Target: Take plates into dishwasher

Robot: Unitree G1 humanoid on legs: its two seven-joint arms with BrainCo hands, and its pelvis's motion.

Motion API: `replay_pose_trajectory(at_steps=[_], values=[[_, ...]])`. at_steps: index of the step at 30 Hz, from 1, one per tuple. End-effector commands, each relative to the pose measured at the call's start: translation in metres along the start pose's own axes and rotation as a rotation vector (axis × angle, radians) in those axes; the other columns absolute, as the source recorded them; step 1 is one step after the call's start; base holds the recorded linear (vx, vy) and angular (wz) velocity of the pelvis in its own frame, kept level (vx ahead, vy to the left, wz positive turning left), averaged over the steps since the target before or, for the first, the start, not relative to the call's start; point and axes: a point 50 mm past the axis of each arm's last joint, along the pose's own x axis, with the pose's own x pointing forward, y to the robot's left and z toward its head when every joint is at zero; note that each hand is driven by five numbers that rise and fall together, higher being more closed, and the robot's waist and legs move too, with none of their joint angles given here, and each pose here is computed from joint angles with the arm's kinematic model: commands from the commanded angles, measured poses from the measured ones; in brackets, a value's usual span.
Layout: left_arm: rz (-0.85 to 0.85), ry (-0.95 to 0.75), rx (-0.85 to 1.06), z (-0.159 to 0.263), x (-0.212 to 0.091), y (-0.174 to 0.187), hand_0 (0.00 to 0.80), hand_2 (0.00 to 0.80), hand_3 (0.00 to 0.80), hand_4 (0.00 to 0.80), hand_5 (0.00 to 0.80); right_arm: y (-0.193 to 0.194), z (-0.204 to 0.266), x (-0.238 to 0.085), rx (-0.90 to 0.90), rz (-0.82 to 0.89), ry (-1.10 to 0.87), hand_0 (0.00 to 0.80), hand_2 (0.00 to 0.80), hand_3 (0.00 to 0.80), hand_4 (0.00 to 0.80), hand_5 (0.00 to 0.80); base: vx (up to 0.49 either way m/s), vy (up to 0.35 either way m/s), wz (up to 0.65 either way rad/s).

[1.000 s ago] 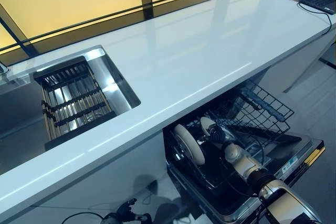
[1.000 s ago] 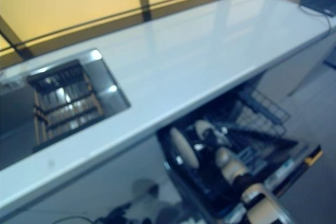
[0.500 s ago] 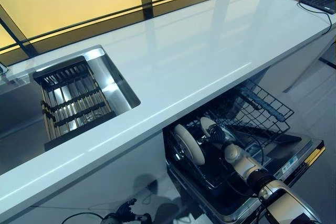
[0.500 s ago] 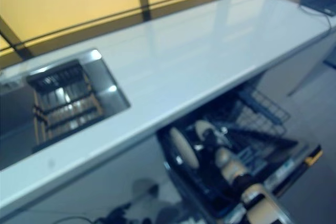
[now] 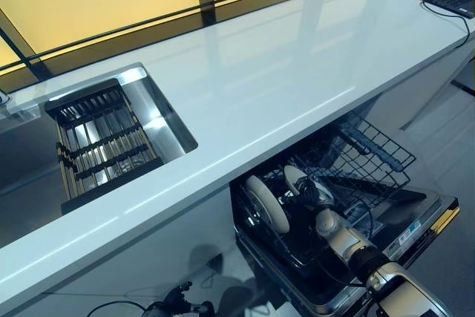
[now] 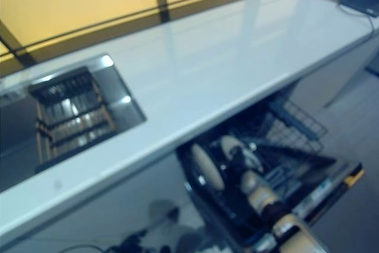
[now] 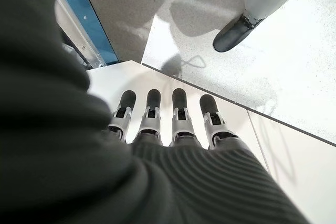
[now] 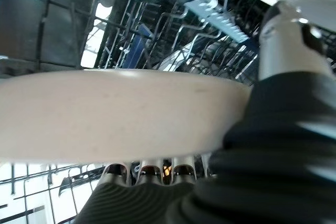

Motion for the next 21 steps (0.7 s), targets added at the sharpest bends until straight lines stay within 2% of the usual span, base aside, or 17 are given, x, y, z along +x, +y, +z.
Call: replay_pose_trajectory(at_steps=[1, 21], values=[[0.036, -0.019, -0.019, 0.011, 0.005, 0.007, 0.0, 0.0, 0.0, 0.0, 0.0, -0.001, 0.006, -0.003, 0.025, -0.026, -0.03, 0.0, 0.0, 0.0, 0.0, 0.0, 0.021, -0.018, -0.05], [0.052, 0.03, -0.031, -0.009, -0.002, 0.006, 0.0, 0.0, 0.0, 0.0, 0.0, -0.021, 0.006, -0.015, 0.107, -0.166, -0.104, 0.0, 0.0, 0.0, 0.0, 0.0, 0.006, -0.006, -0.01]])
